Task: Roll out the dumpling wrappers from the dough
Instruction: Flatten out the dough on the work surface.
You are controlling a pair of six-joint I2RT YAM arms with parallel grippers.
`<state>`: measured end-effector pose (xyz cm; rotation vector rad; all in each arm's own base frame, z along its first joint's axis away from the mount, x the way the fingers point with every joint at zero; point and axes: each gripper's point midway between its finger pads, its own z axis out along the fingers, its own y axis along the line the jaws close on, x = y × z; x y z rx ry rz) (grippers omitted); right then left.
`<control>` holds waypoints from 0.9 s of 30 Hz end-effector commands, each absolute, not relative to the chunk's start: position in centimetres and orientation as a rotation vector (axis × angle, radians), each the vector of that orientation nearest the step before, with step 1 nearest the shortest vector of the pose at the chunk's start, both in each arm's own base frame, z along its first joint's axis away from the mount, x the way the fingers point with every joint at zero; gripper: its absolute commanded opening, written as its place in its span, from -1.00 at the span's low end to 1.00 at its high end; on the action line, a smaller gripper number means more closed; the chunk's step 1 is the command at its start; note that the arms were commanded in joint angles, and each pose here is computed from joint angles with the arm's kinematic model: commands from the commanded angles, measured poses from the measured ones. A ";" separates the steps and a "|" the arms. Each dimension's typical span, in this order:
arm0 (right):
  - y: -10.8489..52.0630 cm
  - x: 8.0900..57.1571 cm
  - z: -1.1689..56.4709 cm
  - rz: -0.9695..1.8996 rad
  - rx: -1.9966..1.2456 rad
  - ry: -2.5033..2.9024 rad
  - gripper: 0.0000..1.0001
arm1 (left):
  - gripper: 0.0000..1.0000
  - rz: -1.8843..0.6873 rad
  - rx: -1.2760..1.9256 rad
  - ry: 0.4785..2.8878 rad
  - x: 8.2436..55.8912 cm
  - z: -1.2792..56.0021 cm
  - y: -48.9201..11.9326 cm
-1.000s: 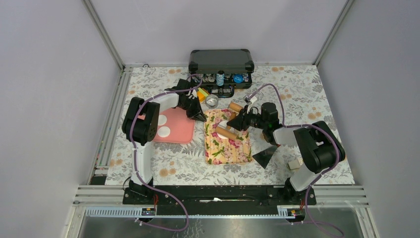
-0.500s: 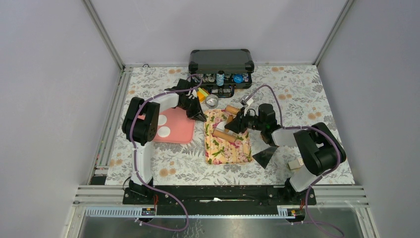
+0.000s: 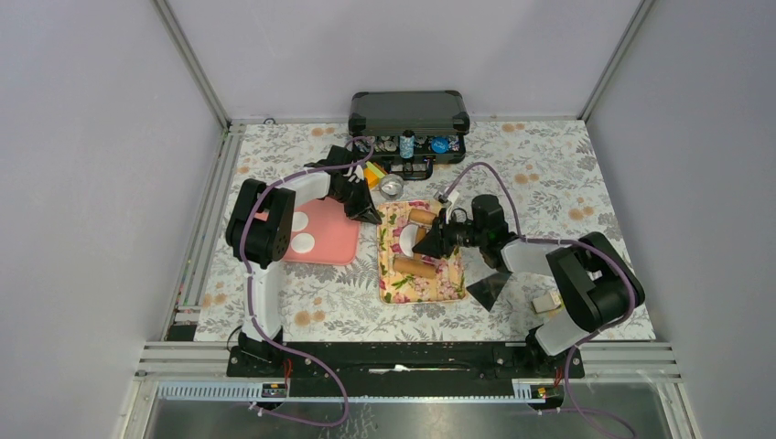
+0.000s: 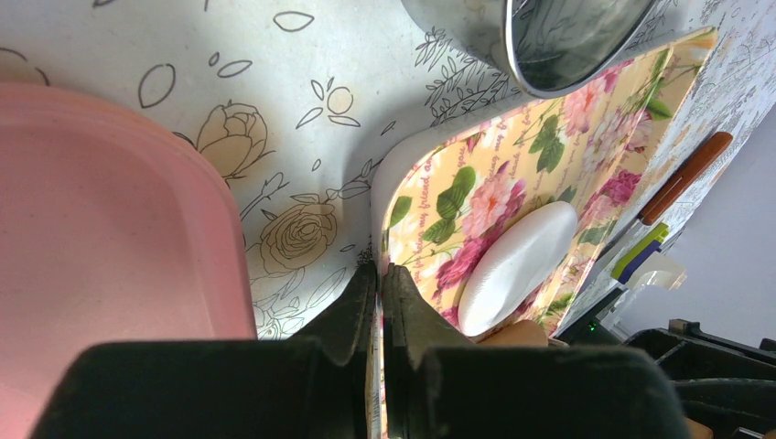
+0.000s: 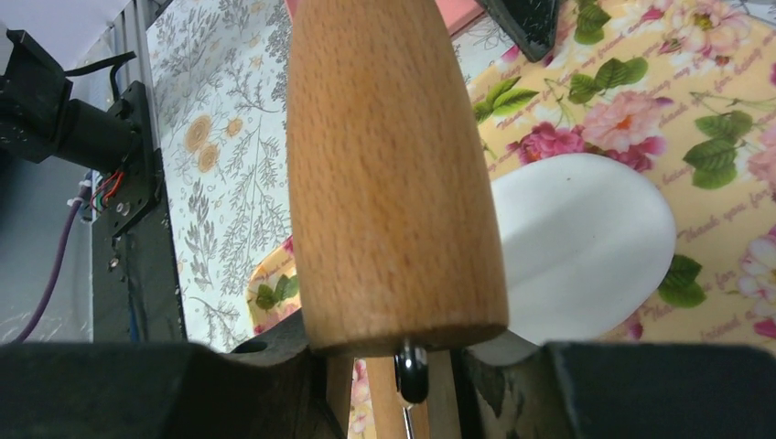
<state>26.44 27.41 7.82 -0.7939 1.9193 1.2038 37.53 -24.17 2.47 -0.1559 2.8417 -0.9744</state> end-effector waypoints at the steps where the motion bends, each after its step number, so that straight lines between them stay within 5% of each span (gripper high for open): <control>1: 28.1 26.6 12.2 1.217 -0.844 1.844 -1.00 | -1.00 -0.945 -0.142 2.796 38.1 3.6 -23.4; 6: 28.0 32.4 18.6 1.099 -0.668 1.750 -1.00 | -1.00 -0.942 -0.149 2.796 38.0 3.4 -23.4; 13: 26.9 36.5 14.9 0.914 -0.548 1.858 -1.00 | -1.00 -0.948 -0.158 2.794 38.1 3.4 -23.6; 27: 26.2 29.2 3.1 0.829 -0.815 2.165 -1.00 | -1.00 -0.950 -0.160 2.787 38.3 3.7 -23.7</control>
